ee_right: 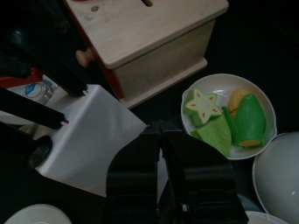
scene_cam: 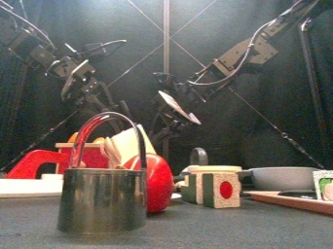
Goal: Grab cleaver
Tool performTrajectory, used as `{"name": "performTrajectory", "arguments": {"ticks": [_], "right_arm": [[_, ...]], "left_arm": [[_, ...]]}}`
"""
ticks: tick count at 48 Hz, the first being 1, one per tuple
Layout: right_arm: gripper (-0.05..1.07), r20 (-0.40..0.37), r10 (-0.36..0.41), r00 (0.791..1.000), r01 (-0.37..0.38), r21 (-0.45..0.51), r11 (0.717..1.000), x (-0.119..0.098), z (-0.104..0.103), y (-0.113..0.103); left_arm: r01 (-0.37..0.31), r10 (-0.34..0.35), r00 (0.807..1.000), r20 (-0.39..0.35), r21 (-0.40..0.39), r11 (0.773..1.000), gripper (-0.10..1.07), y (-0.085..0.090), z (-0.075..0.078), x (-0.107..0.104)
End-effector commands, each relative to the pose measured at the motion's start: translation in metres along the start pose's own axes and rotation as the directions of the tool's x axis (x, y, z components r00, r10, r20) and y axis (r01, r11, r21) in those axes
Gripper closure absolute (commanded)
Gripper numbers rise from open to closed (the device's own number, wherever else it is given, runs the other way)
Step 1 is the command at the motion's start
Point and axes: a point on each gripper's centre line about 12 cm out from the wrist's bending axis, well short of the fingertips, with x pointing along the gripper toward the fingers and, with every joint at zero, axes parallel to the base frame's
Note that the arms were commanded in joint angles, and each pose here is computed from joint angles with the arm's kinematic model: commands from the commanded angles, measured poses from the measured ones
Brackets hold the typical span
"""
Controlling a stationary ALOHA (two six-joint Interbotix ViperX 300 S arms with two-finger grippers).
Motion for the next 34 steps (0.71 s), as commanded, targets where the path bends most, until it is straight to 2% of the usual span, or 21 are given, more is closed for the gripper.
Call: {"name": "performTrajectory", "arguments": {"ticks": [1,18,28,34], "right_arm": [[0.65,0.038,0.008,0.999,-0.009,0.015,1.000,-0.0057,0.0158,0.0014],[0.65,0.039,0.016,0.999,-0.017,0.013,1.000,-0.0023,0.0171,0.0055],[0.65,0.034,0.034,0.999,-0.034,0.013,0.999,-0.0019,0.0165,0.0078],[0.65,0.032,0.035,0.999,-0.035,0.012,0.999,-0.0014,0.0159,0.0079]], "left_arm": [[-0.004,0.004,1.000,0.021,-0.004,1.000,0.14,-0.0012,0.0106,0.0026],[-0.019,0.019,0.999,0.027,-0.003,1.000,0.16,-0.0010,0.0130,0.0040],[-0.010,0.010,1.000,0.027,-0.007,1.000,0.43,-0.0028,0.0138,0.0037],[-0.009,0.009,1.000,0.026,-0.010,1.000,0.54,-0.0029,0.0137,0.0038]]}}
